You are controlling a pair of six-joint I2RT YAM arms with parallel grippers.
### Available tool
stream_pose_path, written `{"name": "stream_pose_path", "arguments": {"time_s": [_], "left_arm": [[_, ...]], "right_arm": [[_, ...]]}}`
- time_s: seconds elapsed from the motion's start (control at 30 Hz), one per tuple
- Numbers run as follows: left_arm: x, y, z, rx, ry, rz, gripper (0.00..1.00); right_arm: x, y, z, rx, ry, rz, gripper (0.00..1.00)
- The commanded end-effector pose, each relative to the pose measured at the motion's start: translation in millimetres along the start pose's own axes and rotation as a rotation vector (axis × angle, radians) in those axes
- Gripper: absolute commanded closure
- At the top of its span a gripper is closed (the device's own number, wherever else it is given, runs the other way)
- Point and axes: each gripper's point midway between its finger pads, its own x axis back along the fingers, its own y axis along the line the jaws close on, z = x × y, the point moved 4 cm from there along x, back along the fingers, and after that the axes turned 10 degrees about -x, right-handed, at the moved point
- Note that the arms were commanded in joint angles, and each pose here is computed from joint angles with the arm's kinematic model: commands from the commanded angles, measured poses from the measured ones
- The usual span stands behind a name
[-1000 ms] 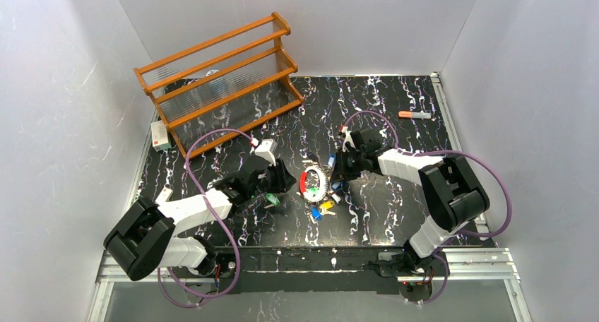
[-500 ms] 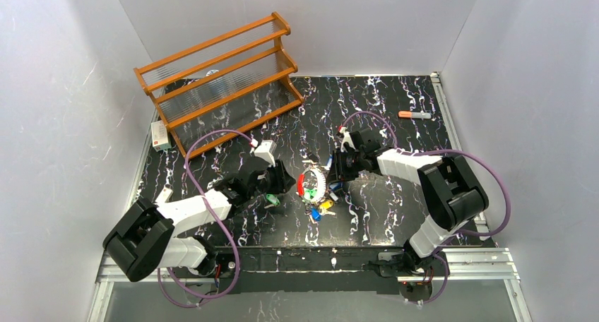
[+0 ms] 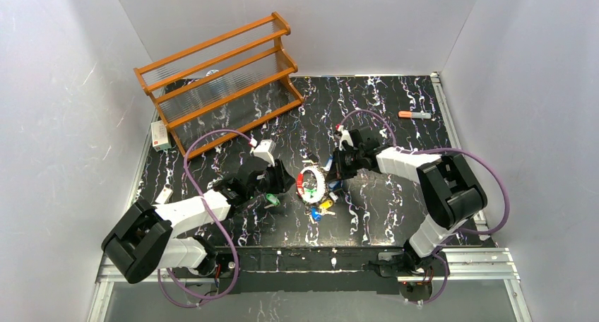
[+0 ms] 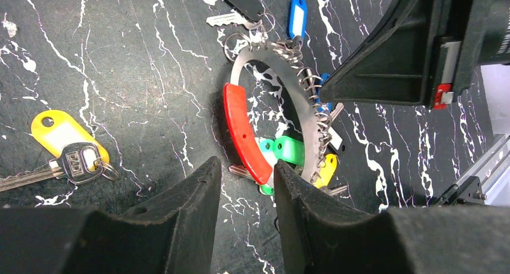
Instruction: Put the keys on the keyring
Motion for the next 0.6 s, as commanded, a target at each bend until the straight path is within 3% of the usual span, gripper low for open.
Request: {"name": "stream_pose_path", "arguments": {"time_s": [0.0, 0.33, 0.4, 0.57], "left_arm": [[5.0, 2.2, -2.3, -0.013, -0.015, -0.011, 0.64], [0.5, -0.6, -2.0, -0.007, 0.003, 0.000, 0.63], [-0.3, -0.4, -0.7, -0.006, 0.009, 0.001, 0.63], [-1.2, 0.0, 1.4, -0.006, 0.018, 0.001, 0.63]], "right_arm": [[22.0, 33.2, -24.0, 0.132, -0.068, -0.046, 0.99], [19.1, 38.5, -10.1, 0.459, -0.102, 0.301, 0.99], [17.5, 35.4, -6.2, 0.491, -0.110, 0.359, 0.81], [22.6, 55.8, -3.1, 0.441, -0.162, 0.185, 0.49]]}}
